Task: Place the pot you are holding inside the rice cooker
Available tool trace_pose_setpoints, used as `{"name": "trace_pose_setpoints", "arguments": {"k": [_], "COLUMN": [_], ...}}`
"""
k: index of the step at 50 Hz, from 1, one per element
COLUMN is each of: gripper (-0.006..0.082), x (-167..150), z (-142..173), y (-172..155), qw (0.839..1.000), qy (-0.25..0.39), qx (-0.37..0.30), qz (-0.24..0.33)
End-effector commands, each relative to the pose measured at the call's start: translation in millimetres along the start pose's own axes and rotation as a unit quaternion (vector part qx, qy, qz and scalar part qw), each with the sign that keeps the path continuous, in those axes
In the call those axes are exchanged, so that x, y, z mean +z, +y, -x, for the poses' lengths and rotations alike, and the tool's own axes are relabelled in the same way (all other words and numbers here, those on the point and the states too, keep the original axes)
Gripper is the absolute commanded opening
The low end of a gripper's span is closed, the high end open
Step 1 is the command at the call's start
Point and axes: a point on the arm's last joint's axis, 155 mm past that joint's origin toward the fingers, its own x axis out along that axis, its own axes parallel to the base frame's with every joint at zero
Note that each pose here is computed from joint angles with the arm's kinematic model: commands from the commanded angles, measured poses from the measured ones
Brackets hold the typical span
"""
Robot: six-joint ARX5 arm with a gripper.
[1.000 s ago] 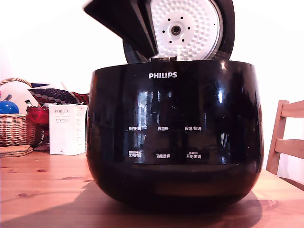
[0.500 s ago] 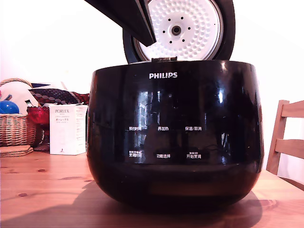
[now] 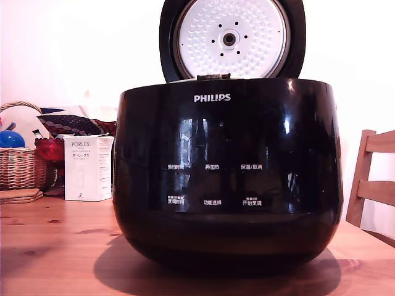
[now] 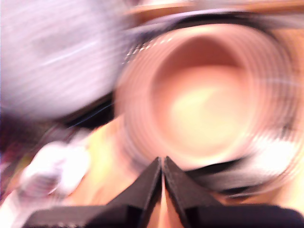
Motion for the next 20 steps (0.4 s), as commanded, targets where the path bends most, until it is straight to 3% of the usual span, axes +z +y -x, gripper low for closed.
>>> {"name": "trace_pose_setpoints", "arguments": {"k": [1,10,20], "gripper": [-0.0023,-0.0023,-0.0023], "x": [-7.8,-28.2,-41.6], "z": [-2.0,4.1,10.5], "y": [26.2,81.6,108.9], "qw": [0.998,0.989,0.982], "qy": [0.009,0.021,0.027], "qx": [0.039,0.115,0.151], "qz": [0.046,0.093,0.113]}}
